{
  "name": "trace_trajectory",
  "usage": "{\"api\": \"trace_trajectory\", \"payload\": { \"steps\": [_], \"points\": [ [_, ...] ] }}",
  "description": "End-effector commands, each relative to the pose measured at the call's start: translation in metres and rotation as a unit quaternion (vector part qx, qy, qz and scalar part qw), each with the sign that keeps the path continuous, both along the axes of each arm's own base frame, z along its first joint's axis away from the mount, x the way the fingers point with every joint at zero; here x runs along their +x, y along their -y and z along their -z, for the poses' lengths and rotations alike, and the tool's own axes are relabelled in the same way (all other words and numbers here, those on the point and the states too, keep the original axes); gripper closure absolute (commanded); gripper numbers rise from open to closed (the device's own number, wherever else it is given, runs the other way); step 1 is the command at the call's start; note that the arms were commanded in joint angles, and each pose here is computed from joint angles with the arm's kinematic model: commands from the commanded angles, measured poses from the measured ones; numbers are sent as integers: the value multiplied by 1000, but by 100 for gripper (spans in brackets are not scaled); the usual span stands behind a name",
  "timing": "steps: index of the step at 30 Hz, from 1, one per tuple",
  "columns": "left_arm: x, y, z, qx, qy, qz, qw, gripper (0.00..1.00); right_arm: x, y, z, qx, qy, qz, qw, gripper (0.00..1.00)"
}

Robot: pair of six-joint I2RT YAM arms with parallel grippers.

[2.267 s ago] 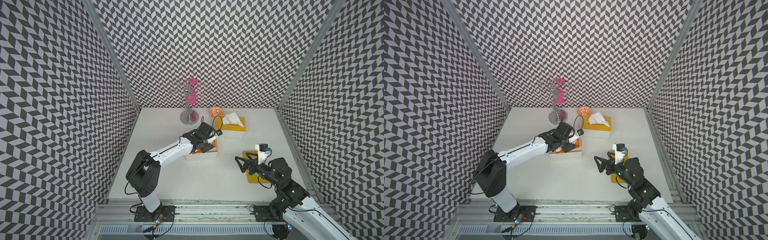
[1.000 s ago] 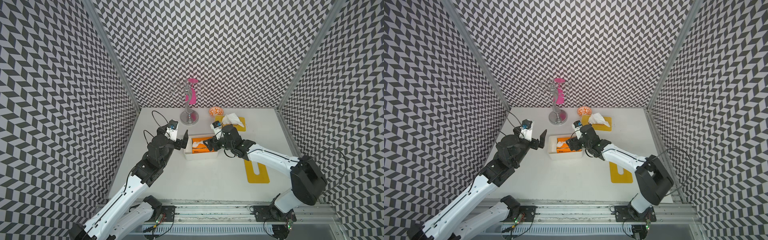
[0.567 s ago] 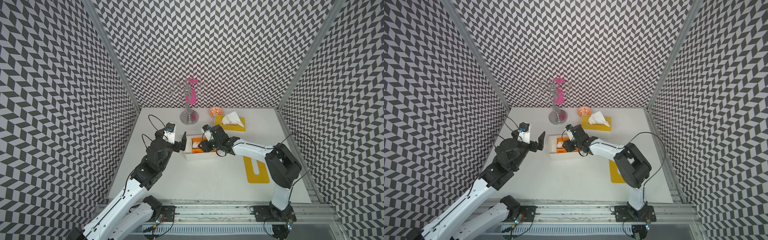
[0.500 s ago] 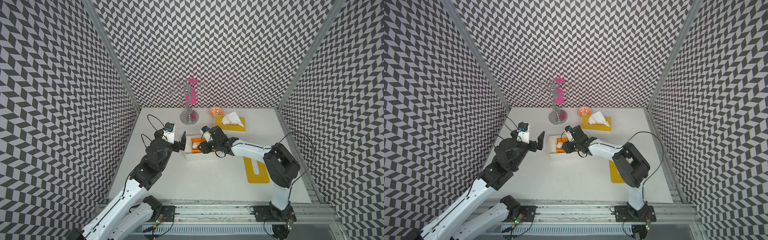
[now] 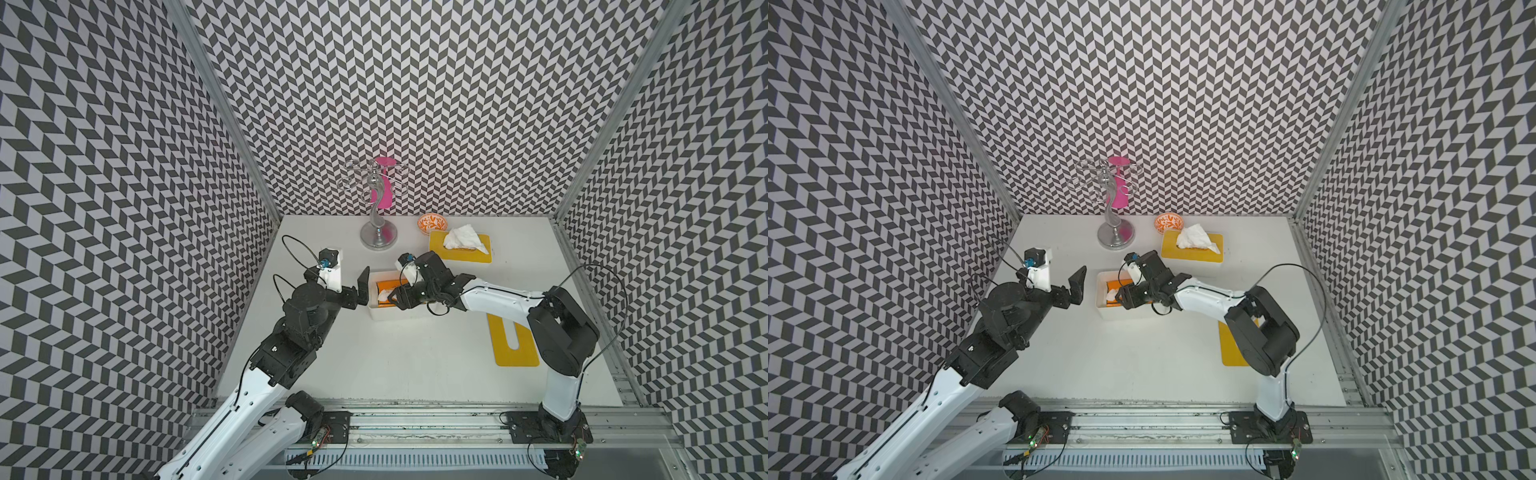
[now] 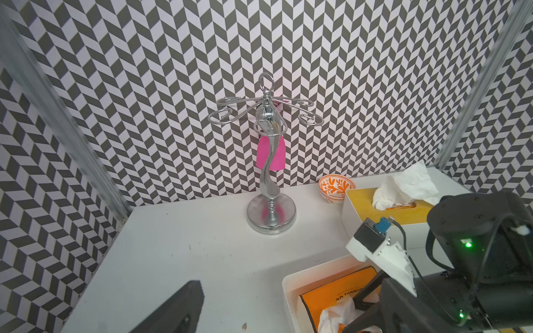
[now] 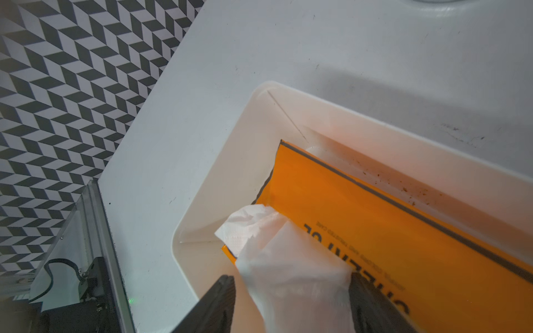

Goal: Put the tissue paper into the tissue box
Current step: Adjust the paper towel in the tissue box, then move the box lid to the center of the board.

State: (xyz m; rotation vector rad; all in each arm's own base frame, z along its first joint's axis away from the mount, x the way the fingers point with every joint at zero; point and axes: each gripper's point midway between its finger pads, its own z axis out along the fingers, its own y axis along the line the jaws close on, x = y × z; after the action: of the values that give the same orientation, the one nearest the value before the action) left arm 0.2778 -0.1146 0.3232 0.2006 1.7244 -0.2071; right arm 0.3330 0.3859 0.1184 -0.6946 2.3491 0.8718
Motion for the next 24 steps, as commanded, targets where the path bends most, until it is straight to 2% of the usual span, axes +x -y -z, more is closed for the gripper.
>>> {"api": "trace_trajectory", "payload": {
  "steps": [1,5,9,14,17,20,24],
  "points": [
    [-9,3,15,-13,-26,19,999,0,5,10,-74,29,77,19,996,28],
    [-21,3,23,-35,-33,35,998,0,-3,48,-107,27,119,69,990,21],
    [-29,4,31,-53,-46,44,997,0,-10,108,-100,-5,134,160,978,14],
    [-38,3,38,-74,-58,51,994,0,-19,209,-44,-47,84,302,948,11],
    [-41,3,38,-78,-56,55,994,0,-26,254,-9,-65,55,360,929,11],
    [-41,4,39,-78,-58,56,994,0,-29,280,16,-96,36,395,913,10],
    [-40,7,42,-74,-66,62,993,0,-31,291,40,-132,17,409,903,11]
  ]
}}
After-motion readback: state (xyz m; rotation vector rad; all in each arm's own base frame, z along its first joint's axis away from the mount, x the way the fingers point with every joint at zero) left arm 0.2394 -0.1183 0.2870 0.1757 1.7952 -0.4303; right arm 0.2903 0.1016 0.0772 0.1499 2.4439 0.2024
